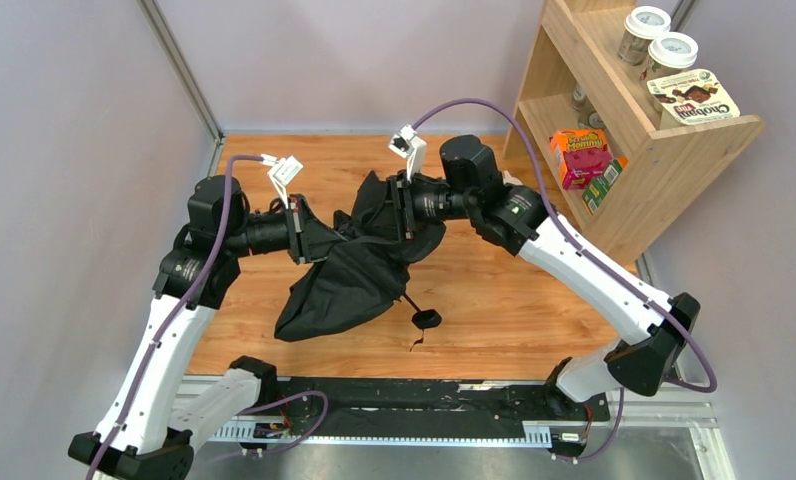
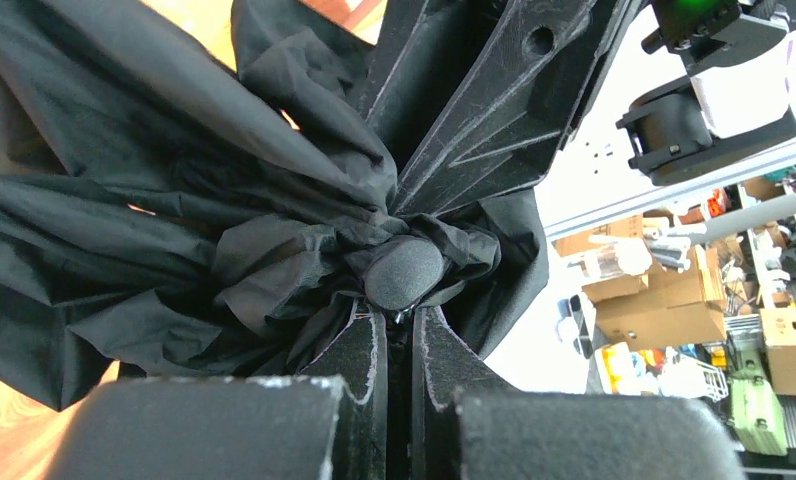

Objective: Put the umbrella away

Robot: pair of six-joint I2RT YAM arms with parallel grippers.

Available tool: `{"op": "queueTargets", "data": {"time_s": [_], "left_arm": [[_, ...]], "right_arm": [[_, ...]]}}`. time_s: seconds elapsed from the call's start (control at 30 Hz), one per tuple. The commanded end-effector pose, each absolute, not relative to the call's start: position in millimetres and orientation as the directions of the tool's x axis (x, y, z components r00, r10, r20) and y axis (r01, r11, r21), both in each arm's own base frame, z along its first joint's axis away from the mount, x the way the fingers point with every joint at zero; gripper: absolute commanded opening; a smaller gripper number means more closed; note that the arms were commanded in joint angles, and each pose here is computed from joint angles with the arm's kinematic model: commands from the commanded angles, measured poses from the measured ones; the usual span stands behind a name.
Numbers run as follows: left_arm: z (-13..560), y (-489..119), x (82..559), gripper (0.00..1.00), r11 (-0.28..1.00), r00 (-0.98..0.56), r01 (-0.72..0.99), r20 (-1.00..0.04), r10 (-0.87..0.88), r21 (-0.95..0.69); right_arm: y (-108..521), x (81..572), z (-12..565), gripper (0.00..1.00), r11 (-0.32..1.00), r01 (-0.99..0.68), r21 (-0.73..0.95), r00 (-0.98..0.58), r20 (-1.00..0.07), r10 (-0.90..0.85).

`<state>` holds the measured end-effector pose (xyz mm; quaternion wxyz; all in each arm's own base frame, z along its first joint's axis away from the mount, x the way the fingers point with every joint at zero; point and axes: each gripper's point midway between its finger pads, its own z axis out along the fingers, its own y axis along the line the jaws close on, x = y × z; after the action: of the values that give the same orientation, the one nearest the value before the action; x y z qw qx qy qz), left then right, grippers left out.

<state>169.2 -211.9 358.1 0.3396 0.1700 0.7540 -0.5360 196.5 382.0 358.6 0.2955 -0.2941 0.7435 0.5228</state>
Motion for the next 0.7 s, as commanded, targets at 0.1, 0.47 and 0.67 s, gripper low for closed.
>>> {"op": "queueTargets", "data": {"time_s": [0.1,0.47,0.67], "left_arm": [[395.0,-220.6,163.9,0.00,0.262,-0.550,0.789,-0.829,-0.104,-0.556],[384.8,-219.8,163.1,0.00,0.271,-0.554,0.790,-0.830,-0.068,-0.550],[380.8,-219.8,162.2,0.00,0.270,-0.561,0.789,-0.826,-0.052,-0.552]], "right_arm": [[353.8,168.7,411.9,0.54,0.201,-0.840,0.504,-0.532,-0.838,-0.123],[299.8,169.9,435.2,1.00,0.244,-0.905,0.348,-0.388,-0.911,-0.141],[279.3,194.4,451.7,1.00,0.346,-0.880,0.326,-0.372,-0.925,-0.074]]}}
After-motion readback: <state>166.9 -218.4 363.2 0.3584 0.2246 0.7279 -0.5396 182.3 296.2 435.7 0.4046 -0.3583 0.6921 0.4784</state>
